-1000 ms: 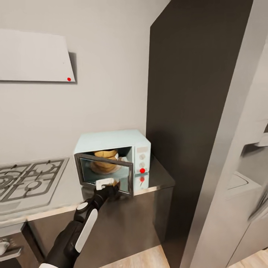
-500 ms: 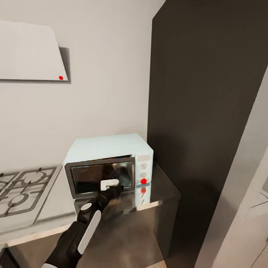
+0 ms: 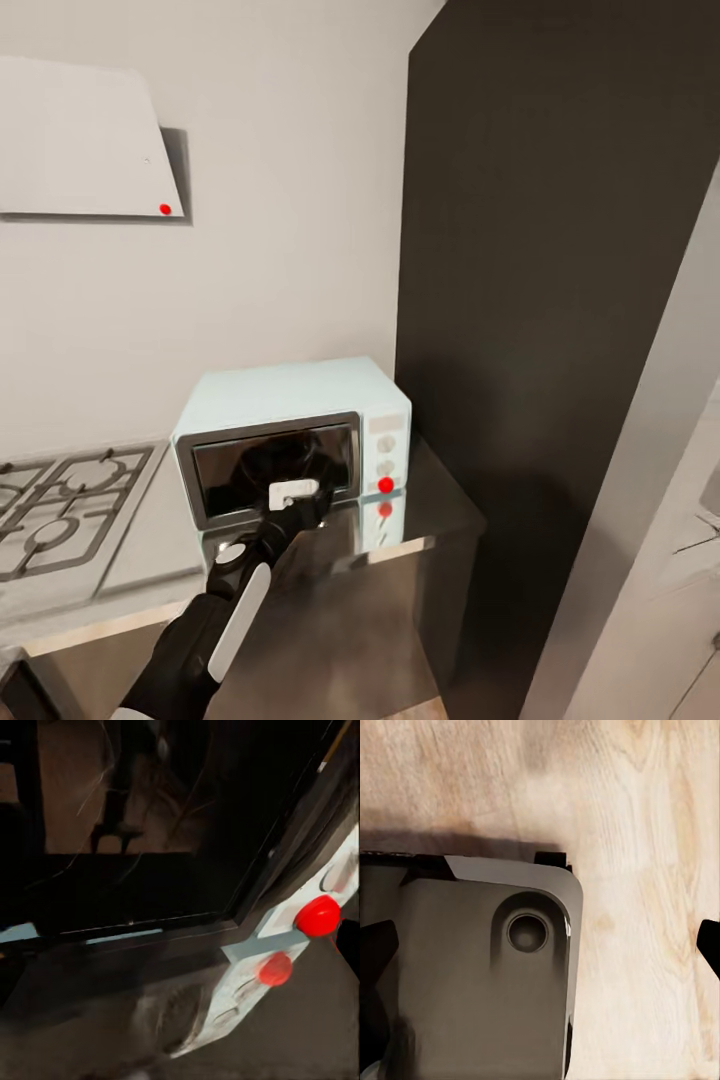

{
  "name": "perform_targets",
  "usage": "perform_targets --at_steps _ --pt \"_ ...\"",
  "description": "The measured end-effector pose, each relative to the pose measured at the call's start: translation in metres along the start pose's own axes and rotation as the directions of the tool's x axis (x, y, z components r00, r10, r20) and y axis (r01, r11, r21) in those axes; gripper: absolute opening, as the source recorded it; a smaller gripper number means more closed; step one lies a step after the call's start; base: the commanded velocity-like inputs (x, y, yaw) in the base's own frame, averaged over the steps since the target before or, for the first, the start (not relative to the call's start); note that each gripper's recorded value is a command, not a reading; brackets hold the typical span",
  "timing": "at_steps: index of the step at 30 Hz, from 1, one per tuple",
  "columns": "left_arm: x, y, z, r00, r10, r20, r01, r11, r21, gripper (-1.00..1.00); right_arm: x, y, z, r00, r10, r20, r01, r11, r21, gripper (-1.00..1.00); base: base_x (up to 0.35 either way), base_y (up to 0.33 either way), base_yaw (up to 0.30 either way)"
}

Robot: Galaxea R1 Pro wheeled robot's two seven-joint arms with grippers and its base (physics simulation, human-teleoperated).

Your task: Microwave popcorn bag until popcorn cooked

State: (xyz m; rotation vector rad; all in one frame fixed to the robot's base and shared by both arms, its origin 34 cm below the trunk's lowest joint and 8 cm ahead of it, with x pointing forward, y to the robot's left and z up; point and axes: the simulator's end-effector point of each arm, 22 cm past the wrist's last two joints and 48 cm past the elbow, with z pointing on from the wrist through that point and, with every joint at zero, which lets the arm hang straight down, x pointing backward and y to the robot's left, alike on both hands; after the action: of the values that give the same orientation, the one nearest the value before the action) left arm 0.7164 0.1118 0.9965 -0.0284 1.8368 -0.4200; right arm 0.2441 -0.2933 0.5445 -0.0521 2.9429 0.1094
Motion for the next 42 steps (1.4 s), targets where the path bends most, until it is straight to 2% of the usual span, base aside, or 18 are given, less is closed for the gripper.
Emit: perform_targets --at_steps 21,23,25,27,28,30,31,33,35,36,37,38,39,40,42 --pt "0.003 -0.002 0.001 1.000 -0.005 -0.010 0.005 1.000 0.001 1.00 0.000 -0.003 0.000 1.000 0.000 0.002 0.000 1.000 0.005 1.00 -0.345 0.000 0.000" --pt "0.045 0.011 0.006 0.995 -0.022 -0.094 0.020 1.000 -0.021 1.00 -0.001 -0.003 0.000 1.000 0.001 0.003 -0.001 1.000 0.004 1.00 -0.330 0.000 0.000" --pt "0.088 0.027 0.006 0.983 -0.034 -0.181 0.024 0.998 -0.055 1.00 -0.001 -0.003 0.000 1.000 0.001 0.003 -0.001 1.000 0.004 1.00 -0.307 0.000 0.000" --pt "0.146 0.047 0.000 0.953 -0.054 -0.298 0.025 0.995 -0.101 1.00 -0.001 -0.003 0.000 1.000 0.001 0.003 -0.001 1.000 0.005 1.00 -0.297 0.000 0.000" --pt "0.159 0.051 -0.002 0.944 -0.061 -0.324 0.027 0.993 -0.111 1.00 -0.001 -0.003 0.000 1.000 0.001 0.003 -0.001 1.000 0.005 1.00 -0.315 0.000 0.000" --pt "0.213 0.066 -0.017 0.899 -0.094 -0.427 0.031 0.988 -0.151 1.00 -0.001 -0.003 0.000 1.000 0.001 0.003 -0.001 1.000 0.005 1.00 -0.326 0.000 0.000" --pt "0.259 0.073 -0.034 0.850 -0.132 -0.510 0.044 0.982 -0.181 1.00 -0.001 -0.003 0.000 1.000 0.001 0.003 -0.001 1.000 0.005 1.00 -0.331 0.000 0.000" --pt "0.323 0.085 -0.069 0.763 -0.205 -0.613 0.065 0.968 -0.242 1.00 -0.001 -0.003 0.000 1.000 0.000 0.003 0.000 1.000 0.005 1.00 -0.333 0.000 0.000" --pt "0.364 0.096 -0.098 0.704 -0.257 -0.662 0.070 0.953 -0.296 1.00 -0.001 -0.002 0.000 1.000 0.000 0.003 0.000 1.000 0.004 1.00 -0.311 0.000 0.000" --pt "0.392 0.105 -0.123 0.665 -0.285 -0.690 0.057 0.941 -0.333 1.00 -0.001 -0.003 0.000 1.000 0.000 0.003 0.000 1.000 0.005 1.00 -0.135 0.000 0.000" --pt "0.425 0.117 -0.159 0.614 -0.313 -0.724 0.028 0.926 -0.376 1.00 -0.001 -0.003 0.000 1.000 0.000 0.003 0.000 1.000 0.005 1.00 -0.086 0.000 0.000" --pt "0.437 0.122 -0.174 0.597 -0.323 -0.734 0.014 0.920 -0.392 1.00 -0.001 -0.002 0.000 1.000 0.000 0.004 0.000 1.000 0.004 1.00 -0.055 0.000 0.000" --pt "0.443 0.125 -0.182 0.591 -0.327 -0.737 0.006 0.916 -0.402 1.00 -0.001 -0.003 0.000 1.000 0.001 0.004 -0.001 1.000 0.005 1.00 -0.028 0.000 0.000" --pt "0.448 0.128 -0.190 0.585 -0.330 -0.740 -0.003 0.912 -0.409 1.00 -0.001 -0.003 0.000 1.000 0.000 0.004 0.000 1.000 0.005 1.00 -0.015 0.000 0.000" --pt "0.451 0.133 -0.197 0.583 -0.334 -0.741 -0.011 0.909 -0.417 1.00 -0.001 -0.002 0.000 1.000 0.000 0.004 0.000 1.000 0.004 1.00 -0.005 0.000 0.000"
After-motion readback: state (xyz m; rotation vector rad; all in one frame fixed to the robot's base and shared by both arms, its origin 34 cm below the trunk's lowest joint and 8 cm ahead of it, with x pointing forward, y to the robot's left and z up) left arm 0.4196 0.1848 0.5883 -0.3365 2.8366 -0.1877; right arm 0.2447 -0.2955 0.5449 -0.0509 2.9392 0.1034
